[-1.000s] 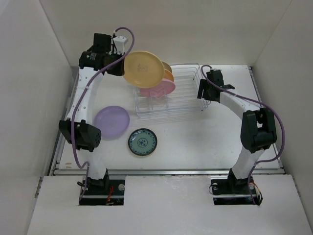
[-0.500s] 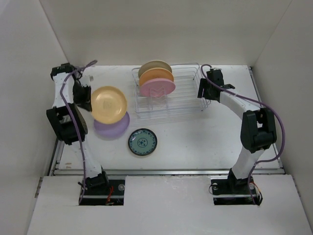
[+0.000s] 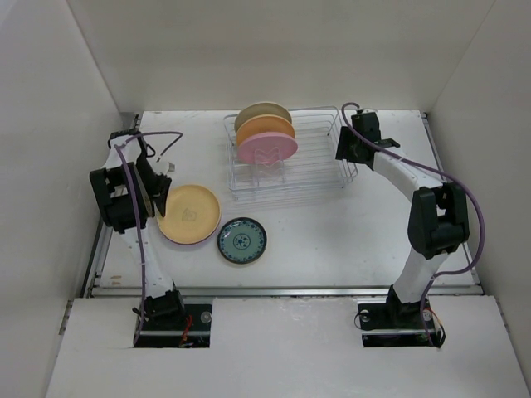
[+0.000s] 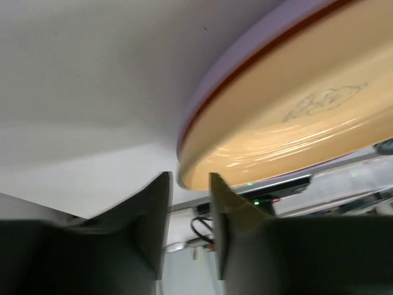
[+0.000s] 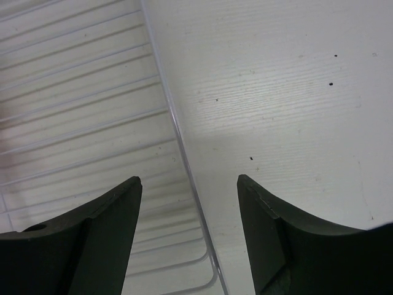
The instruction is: Unload the plates from the dish rack
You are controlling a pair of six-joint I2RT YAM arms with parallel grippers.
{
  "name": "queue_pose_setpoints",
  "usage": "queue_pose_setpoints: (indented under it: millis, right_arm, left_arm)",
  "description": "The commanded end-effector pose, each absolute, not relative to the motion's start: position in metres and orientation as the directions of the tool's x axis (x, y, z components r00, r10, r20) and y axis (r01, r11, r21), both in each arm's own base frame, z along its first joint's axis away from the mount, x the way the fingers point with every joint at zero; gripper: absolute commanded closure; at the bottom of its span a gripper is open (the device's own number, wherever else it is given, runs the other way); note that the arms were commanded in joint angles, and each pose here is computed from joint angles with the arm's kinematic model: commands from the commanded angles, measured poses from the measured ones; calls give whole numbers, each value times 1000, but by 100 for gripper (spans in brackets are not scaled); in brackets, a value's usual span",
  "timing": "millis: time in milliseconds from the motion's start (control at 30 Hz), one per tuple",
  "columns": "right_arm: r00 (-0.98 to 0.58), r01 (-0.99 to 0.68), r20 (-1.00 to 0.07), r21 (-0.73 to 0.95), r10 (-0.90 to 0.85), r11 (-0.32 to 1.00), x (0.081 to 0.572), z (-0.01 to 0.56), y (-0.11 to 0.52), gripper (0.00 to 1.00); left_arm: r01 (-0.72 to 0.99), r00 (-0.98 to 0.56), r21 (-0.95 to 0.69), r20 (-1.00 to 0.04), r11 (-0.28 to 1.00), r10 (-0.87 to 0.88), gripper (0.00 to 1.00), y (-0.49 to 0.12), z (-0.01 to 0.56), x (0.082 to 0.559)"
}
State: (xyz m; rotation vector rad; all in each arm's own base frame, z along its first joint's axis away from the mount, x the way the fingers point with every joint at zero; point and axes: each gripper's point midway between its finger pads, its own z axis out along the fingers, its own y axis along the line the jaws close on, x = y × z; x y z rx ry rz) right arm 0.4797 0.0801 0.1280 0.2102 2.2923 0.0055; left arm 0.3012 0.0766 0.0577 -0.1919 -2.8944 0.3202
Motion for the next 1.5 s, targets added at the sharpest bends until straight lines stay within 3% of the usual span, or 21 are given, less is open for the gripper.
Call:
queue_pose_setpoints:
  millis: [0,33,67,200,367,467,500,633,667,700,733,800,833,867,967,1100,1200,1467]
  right_arm:
    - [-625,136,-764,96,161,986,494,137,83,31]
    - [-625,136,-764,96,161,986,494,137,83,37]
    - [-635,130,-756,99,159,987,494,131,85,40]
    - [-659,100,-734,132,165,986,493,122,94,62]
    - [-657,76,-737,140,155,987,483,122,108,86]
    - [-649,88,-742,144,167,986,481,124,106,91]
    - [-649,88,-742,144,167,986,481,124,106,100]
    - [-649,79,-743,145,161,986,475,131,110,99]
    - [-643,78,-749,148,163,986,475,136,110,95]
    - [-643,77,-749,148,163,986,475,136,110,87]
    - [-640,86,-751,140,163,986,475,136,108,69]
    - [-652,99,-742,125,159,987,474,129,105,56]
    - [-647,97,-748,111,148,989,476,133,103,49]
    - [-655,98,-741,108,146,989,476,128,103,48]
    - [-648,83,-748,112,139,990,479,136,106,48]
    - [-652,68,-747,113,130,991,479,136,107,48]
    - [-660,55,-744,94,107,994,477,132,106,48]
    - [-666,48,-741,69,84,996,475,128,103,48]
  left_arm:
    - [75,-893,-301,404,951,198,62,67,93,256]
    - [79,-891,-293,408,953,199,52,68,93,255]
    - [91,-895,-293,396,952,207,49,69,94,258]
    - [113,-923,-243,333,963,192,49,67,105,278]
    - [161,-975,-269,107,950,196,45,32,142,329]
    - [211,-974,-257,25,943,225,44,8,156,349]
    - [224,-972,-252,13,941,235,44,1,159,352]
    - [329,-943,-129,-99,935,318,47,-24,169,378]
    - [360,-927,-87,-142,929,346,49,-31,177,383]
    - [417,-891,-37,-215,908,400,49,-51,183,397]
    - [451,-860,25,-256,892,442,49,-57,190,406]
    - [543,-768,111,-335,833,545,47,-85,201,415]
    - [550,-704,175,-429,817,566,44,-97,210,439]
    - [552,-666,230,-458,802,590,35,-103,216,448]
    - [591,-529,344,-518,730,672,25,-137,227,473]
    - [615,-476,388,-512,687,715,22,-170,220,495]
    - [562,-498,455,-480,691,722,28,-173,203,516]
    - [609,-483,388,-510,692,712,45,-189,186,515]
